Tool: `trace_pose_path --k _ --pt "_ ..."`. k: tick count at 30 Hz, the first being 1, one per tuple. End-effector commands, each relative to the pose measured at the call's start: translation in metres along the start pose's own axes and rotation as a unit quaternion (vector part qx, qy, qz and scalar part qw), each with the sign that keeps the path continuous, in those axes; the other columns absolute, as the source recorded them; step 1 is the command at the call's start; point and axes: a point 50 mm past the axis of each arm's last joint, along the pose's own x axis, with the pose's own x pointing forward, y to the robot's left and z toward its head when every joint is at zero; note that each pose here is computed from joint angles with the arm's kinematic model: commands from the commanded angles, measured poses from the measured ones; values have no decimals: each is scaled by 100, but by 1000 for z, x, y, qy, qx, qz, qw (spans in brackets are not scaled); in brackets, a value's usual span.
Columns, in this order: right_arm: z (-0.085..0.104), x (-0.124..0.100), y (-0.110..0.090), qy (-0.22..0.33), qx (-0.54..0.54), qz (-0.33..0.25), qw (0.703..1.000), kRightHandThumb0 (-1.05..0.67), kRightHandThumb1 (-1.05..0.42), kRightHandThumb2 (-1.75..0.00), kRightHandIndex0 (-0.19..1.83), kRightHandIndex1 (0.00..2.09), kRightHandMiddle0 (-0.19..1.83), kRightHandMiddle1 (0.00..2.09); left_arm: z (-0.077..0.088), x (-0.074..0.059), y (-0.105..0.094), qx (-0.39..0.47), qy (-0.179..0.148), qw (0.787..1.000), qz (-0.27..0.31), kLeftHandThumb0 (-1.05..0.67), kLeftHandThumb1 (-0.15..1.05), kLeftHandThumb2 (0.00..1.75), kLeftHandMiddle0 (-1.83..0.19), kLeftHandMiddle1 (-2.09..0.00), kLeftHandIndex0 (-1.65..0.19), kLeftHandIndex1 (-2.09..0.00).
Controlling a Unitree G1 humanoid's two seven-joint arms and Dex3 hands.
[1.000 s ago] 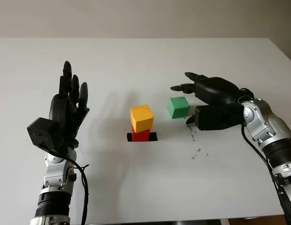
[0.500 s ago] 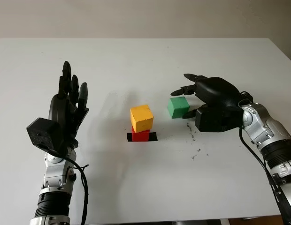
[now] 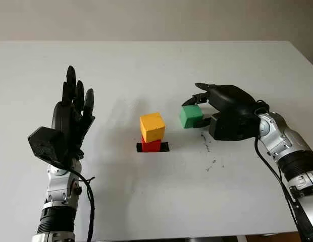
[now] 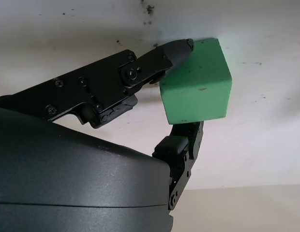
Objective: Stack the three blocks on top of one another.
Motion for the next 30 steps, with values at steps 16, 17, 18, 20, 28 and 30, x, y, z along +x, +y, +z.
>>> trace_pose_path --k 16,17,18,20,28,30 --pt "0 1 -22 -14 173 -71 982 -34 -96 -5 25 5 34 139 2 -2 2 7 -4 1000 0 -72 105 48 4 -5 5 -6" --pt "1 1 -25 -17 181 -71 981 -34 -95 -5 25 5 34 140 2 -2 3 7 -4 1000 0 -72 105 47 3 -5 5 -6" --pt "2 1 -28 -20 191 -69 979 -34 -95 -5 25 5 34 140 2 -2 3 6 -4 1000 0 -72 105 47 4 -5 5 -6" --pt "4 1 -34 -24 213 -66 975 -35 -95 -5 23 4 33 141 2 -2 2 6 -4 1000 0 -72 105 47 3 -5 5 -6" --pt "17 5 -49 -55 338 -37 939 -37 -95 -6 24 5 25 160 1 -2 1 6 0 1000 1 -74 105 45 3 -6 5 -6" --pt "20 6 -51 -57 375 -19 925 -39 -96 -6 23 4 24 163 1 -2 1 6 0 1000 2 -73 105 45 3 -6 5 -6"
